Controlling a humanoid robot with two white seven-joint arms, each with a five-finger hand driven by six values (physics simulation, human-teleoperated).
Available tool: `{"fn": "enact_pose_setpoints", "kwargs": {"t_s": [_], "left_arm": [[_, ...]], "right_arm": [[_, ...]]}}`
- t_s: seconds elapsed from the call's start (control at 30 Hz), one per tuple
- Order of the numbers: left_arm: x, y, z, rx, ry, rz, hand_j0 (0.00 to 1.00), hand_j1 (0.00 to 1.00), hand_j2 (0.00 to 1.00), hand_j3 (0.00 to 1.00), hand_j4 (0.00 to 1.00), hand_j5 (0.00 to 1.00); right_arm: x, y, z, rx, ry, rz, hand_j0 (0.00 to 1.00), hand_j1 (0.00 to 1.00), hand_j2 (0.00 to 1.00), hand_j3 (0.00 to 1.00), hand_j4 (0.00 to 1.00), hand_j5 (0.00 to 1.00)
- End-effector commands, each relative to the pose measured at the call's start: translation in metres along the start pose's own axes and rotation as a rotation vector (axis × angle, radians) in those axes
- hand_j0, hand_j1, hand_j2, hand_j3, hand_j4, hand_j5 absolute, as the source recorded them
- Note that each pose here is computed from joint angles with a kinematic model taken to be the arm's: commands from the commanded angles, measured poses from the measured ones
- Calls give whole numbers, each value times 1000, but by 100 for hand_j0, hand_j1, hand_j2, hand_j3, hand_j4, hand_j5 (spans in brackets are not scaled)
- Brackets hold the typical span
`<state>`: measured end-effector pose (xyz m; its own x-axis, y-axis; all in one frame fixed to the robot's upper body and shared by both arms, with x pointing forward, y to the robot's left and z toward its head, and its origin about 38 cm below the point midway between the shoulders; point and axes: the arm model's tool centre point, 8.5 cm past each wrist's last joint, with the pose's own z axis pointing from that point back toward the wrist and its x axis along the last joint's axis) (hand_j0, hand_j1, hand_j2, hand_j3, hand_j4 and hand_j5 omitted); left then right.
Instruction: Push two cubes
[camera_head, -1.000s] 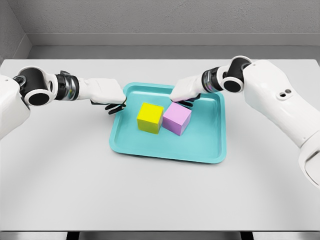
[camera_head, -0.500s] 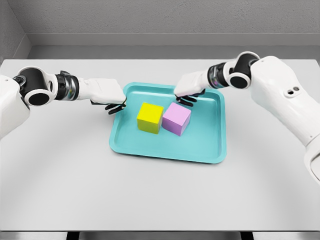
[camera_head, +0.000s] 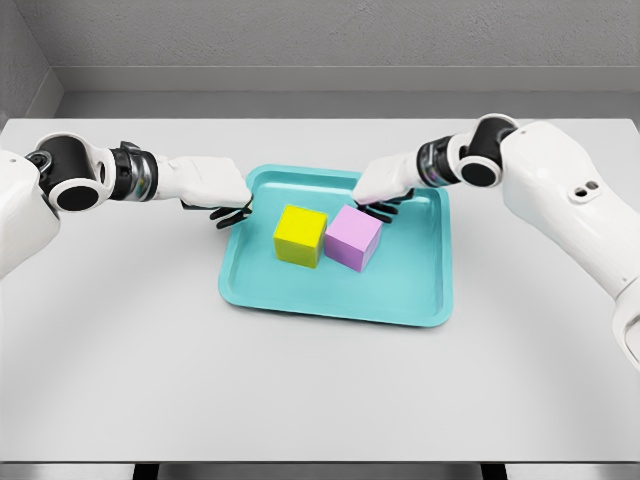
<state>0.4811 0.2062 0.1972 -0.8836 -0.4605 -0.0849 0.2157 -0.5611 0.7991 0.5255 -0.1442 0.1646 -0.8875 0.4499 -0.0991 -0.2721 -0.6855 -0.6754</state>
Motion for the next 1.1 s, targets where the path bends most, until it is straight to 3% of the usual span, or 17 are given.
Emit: {"fn": "enact_pose_setpoints", "kwargs": {"t_s": [0.0, 0.77, 1.0, 1.07], "left_arm": [[0, 0, 0, 3, 1, 4, 2, 2, 2, 2, 2, 2], [4, 1, -6, 6, -12, 5, 1, 1, 1, 1, 1, 1], [4, 2, -5, 13, -18, 14, 1, 1, 1, 1, 1, 1], [6, 1, -7, 12, -22, 16, 1, 1, 1, 1, 1, 1]], "right_arm": [[4, -3, -1, -6, -9, 13, 0, 0, 0, 0, 0, 0], [22, -16, -3, -27, -49, 73, 0, 0, 0, 0, 0, 0], [-15, -16, 27, -84, 39, -13, 0, 0, 0, 0, 0, 0], [-40, -13, 56, -142, 99, -70, 0, 0, 0, 0, 0, 0]]}}
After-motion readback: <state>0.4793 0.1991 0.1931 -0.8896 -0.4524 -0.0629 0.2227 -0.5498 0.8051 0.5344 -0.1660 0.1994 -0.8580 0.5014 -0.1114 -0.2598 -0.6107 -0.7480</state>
